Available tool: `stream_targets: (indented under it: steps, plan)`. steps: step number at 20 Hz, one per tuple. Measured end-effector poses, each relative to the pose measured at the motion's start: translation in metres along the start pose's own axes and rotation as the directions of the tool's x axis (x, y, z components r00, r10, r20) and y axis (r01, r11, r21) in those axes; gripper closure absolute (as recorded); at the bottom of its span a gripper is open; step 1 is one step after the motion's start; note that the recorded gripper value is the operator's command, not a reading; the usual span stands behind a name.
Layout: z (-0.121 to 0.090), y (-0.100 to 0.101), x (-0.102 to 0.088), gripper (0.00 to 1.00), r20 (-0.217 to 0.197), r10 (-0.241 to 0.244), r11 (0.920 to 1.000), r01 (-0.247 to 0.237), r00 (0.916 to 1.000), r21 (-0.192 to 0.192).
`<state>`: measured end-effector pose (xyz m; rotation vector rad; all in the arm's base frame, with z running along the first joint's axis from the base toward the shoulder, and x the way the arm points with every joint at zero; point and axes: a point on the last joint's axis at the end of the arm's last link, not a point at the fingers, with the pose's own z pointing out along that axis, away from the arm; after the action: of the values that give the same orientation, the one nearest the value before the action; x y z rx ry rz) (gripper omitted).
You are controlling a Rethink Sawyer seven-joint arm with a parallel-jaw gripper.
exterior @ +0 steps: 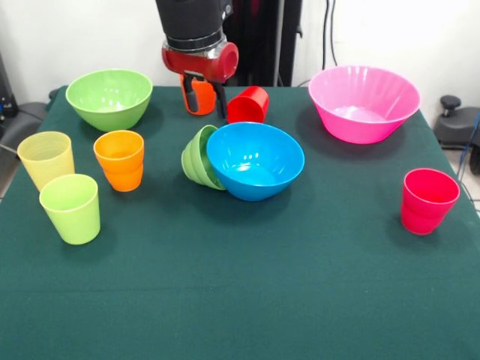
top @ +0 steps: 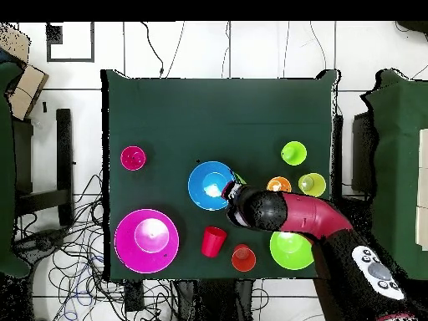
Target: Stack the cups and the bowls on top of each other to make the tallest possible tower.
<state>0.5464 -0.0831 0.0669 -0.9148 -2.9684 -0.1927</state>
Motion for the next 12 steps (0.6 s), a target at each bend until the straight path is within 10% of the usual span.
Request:
stream_targets:
  steps: [12]
  plan:
    - [0.027, -0.01, -0.004, 0.0, 0.054, 0.014, 0.9993, -0.016, 0.9984, 0.035]
